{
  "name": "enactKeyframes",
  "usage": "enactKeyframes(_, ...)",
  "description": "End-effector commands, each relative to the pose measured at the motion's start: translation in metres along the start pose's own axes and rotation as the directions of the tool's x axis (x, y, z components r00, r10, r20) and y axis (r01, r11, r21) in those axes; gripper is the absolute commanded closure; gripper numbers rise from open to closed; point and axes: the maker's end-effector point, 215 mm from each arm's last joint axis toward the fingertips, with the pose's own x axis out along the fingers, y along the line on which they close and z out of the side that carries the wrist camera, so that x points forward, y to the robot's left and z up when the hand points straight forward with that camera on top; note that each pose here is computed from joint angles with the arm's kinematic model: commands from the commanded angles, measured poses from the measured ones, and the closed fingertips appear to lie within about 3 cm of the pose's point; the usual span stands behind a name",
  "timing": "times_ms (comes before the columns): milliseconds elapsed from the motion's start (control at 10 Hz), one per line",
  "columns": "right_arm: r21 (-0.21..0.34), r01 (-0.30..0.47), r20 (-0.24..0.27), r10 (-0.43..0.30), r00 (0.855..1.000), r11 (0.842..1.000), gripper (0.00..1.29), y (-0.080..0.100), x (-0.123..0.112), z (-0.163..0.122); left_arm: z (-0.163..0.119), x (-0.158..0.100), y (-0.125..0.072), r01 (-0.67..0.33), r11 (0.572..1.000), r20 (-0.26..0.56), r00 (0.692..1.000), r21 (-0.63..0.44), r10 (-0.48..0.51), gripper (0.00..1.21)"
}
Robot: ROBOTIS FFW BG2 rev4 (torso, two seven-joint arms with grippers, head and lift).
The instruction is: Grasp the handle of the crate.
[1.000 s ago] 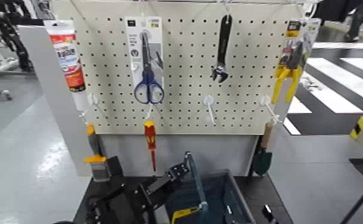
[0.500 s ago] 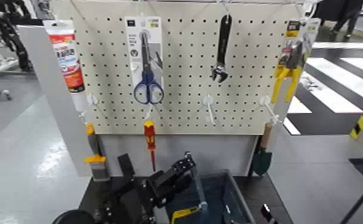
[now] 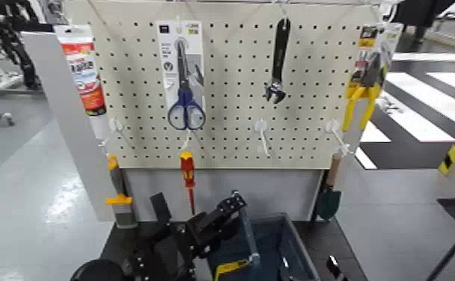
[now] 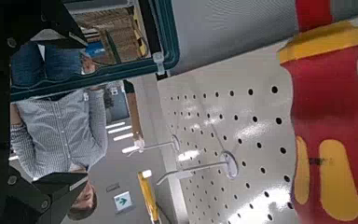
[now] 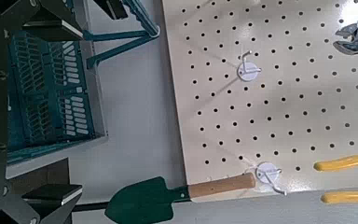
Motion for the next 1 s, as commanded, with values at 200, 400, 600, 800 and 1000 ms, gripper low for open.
enactKeyframes(200,0.003,-0.002,0.002,0.002,1.000,1.000,0.15,0.000,0.001,0.001,-0.004,0.001,0.006,0.016,0.999,-0.013,1.000,-0.028,-0.016,0.86)
enactKeyframes(400,0.005,-0.004,-0.001,0.004,1.000,1.000,0.15,0.000,0.001,0.000,-0.009,0.001,0.008,0.019,0.999,-0.030,0.999,-0.038,-0.020,1.17)
enactKeyframes(600,0.007,-0.006,-0.001,0.006,1.000,1.000,0.15,0.000,0.002,-0.001,-0.013,0.001,0.011,0.016,0.999,-0.036,0.999,-0.047,-0.018,1.18)
enactKeyframes(800,0.010,-0.008,-0.003,0.008,1.000,1.000,0.15,0.000,0.002,-0.002,-0.016,0.001,0.011,0.019,0.998,-0.036,0.999,-0.061,-0.021,1.18)
enactKeyframes(1000,0.010,-0.008,-0.002,0.008,1.000,1.000,0.15,0.000,0.002,-0.001,-0.023,0.003,0.008,0.033,0.996,-0.039,0.999,-0.083,-0.037,1.19)
